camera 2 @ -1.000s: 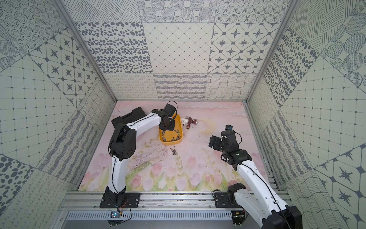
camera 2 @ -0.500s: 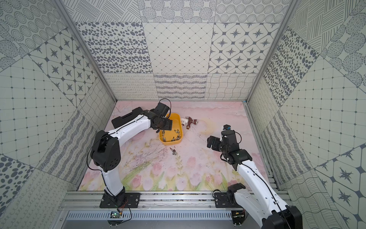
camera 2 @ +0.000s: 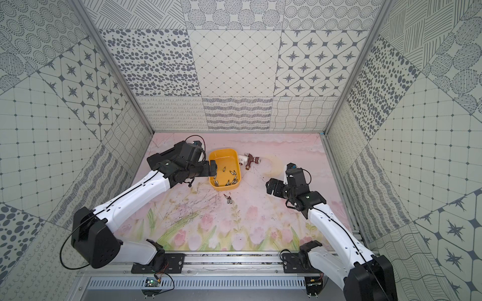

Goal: Put the bit on the desktop into the storage box
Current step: Pick up the screwdriver bit from the center of the board.

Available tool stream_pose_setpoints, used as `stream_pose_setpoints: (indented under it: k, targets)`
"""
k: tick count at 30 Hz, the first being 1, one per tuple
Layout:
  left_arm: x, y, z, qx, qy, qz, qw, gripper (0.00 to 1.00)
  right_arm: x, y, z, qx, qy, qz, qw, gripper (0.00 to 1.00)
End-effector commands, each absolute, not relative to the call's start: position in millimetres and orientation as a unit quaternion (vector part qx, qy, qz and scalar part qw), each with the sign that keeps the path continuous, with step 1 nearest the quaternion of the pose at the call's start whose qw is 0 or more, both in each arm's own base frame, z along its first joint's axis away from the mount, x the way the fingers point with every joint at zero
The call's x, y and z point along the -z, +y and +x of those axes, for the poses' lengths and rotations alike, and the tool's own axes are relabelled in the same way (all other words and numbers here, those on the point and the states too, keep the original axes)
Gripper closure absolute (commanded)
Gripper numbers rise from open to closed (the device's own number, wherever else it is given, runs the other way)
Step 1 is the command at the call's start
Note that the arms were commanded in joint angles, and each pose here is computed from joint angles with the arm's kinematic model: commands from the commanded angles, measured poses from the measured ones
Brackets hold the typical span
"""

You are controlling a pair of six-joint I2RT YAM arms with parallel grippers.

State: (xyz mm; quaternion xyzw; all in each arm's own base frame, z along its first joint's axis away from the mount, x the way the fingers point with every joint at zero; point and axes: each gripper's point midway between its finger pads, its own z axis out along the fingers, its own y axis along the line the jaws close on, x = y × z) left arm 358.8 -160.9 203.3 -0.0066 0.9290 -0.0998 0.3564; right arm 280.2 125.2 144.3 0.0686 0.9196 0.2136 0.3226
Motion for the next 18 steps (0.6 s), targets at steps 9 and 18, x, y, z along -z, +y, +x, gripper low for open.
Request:
stream_pose_setpoints:
  k: [9, 18]
  targets:
    - [-246, -98, 335, 0.074, 0.869, -0.132, 0.472, 0.01, -144, 197, 292, -0.212, 0.927, -0.015, 0.309, 0.21]
    - [-227, -85, 318, 0.073, 0.874, -0.172, 0.449, 0.01, -122, 248, 288, -0.193, 0.94, -0.078, 0.271, 0.42]
